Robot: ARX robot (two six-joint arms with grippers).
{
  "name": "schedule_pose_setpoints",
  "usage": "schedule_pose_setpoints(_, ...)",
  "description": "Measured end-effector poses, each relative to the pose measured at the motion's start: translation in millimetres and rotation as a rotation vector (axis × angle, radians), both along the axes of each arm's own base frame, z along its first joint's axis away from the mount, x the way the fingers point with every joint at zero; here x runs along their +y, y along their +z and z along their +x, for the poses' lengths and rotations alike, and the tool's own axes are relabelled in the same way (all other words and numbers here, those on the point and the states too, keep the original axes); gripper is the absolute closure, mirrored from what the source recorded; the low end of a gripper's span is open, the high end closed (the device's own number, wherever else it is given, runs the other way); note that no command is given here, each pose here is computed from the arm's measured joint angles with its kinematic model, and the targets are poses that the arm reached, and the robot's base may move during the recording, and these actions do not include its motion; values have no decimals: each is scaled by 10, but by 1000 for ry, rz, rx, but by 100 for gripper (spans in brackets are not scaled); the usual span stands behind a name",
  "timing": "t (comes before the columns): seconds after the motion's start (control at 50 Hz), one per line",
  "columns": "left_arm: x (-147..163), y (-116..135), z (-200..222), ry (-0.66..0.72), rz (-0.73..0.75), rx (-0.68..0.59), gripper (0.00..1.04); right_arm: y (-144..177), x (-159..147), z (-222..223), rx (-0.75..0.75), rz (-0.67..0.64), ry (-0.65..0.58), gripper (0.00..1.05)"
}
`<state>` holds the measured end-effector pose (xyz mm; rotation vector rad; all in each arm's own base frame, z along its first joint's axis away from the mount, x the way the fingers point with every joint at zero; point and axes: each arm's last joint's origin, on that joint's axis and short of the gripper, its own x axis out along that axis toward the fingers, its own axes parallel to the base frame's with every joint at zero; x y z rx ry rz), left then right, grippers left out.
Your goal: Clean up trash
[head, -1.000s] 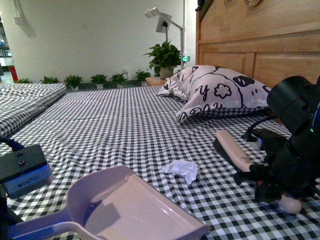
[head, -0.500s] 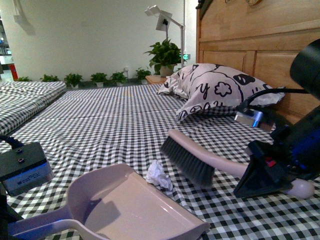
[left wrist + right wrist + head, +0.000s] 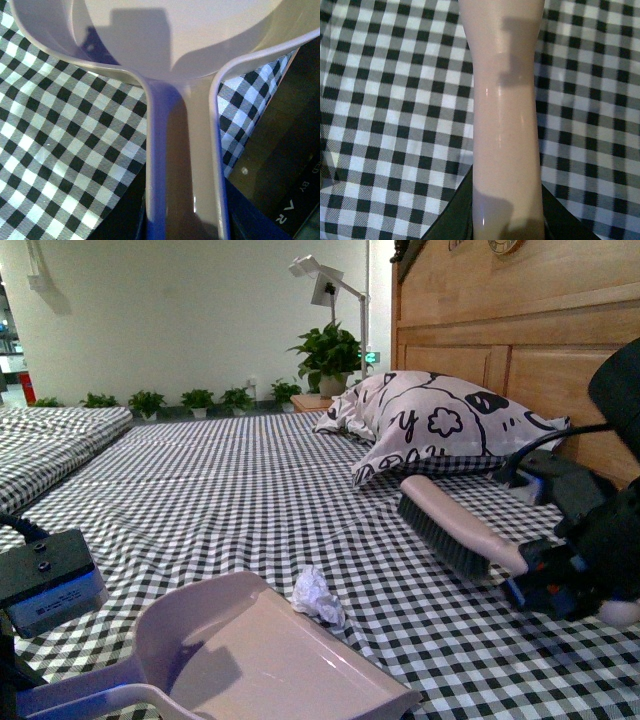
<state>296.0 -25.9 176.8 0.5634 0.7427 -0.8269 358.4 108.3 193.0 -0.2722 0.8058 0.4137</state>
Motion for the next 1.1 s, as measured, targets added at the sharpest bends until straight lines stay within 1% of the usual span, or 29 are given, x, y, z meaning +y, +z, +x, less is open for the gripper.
schedule_pose_setpoints(0.12, 0, 0, 0, 0, 0, 0, 79, -143, 191, -129, 14, -36, 62, 87)
schedule_pose_setpoints(0.2, 0, 0, 0, 0, 0, 0, 79, -241, 378, -289, 87, -16, 172, 87)
schedule_pose_setpoints(0.22, 0, 0, 0, 0, 0, 0, 79, -262, 435, -351, 124, 7, 221, 87)
schedule_pose_setpoints(0.28, 0, 0, 0, -1, 0, 0, 79, -239, 493, -468, 204, 77, 316, 87)
schedule_pose_setpoints(0.3, 0, 0, 0, -1, 0, 0, 79, -227, 492, -483, 213, 83, 323, 87)
schedule_pose_setpoints(0.34, 1, -1, 0, -3, 4, -2, 79, -175, 493, -532, 251, 142, 372, 87)
schedule_pose_setpoints(0.42, 0, -1, -1, -4, 4, -2, 79, 72, 417, -601, 308, 292, 480, 87)
schedule_pose_setpoints(0.46, 0, -1, -1, -4, 3, -1, 79, 185, 366, -570, 288, 316, 491, 87)
schedule_pose_setpoints(0.54, 0, -1, -1, -5, 2, -1, 79, 362, 204, -406, 185, 277, 429, 87)
schedule_pose_setpoints(0.56, 0, -1, -1, -5, 3, -2, 79, 385, 130, -351, 156, 259, 395, 87)
schedule_pose_setpoints(0.64, 0, -1, -1, -4, 3, -1, 79, 386, -76, -223, 93, 195, 284, 87)
schedule_pose_setpoints(0.68, 0, -1, -1, -5, 3, -2, 79, 379, -205, -141, 54, 153, 200, 87)
schedule_pose_setpoints(0.76, 0, -1, -1, -5, 3, -2, 79, 399, -445, -20, 0, 130, 33, 87)
schedule_pose_setpoints(0.8, -4, -2, 7, 11, 11, -19, 79, 414, -556, 7, -7, 149, -26, 87)
schedule_pose_setpoints(0.86, 7, -6, 21, 119, 36, -118, 79, 497, -743, -5, -19, 199, -101, 87)
schedule_pose_setpoints(0.88, 14, 20, 33, 176, 22, -155, 79, 533, -788, -22, -25, 216, -116, 87)
schedule_pose_setpoints(0.9, 20, 52, 39, 199, 7, -179, 79, 587, -858, -62, -31, 243, -133, 87)
schedule_pose_setpoints(0.96, 48, 222, 19, 297, -76, -219, 79, 760, -992, -209, -53, 306, -152, 87)
schedule_pose_setpoints(1.02, 54, 417, -49, 353, -137, -263, 79, 983, -1080, -393, -91, 369, -147, 87)
schedule_pose_setpoints(1.1, 67, 643, -135, 442, -182, -336, 79, 1291, -1159, -648, -150, 449, -137, 87)
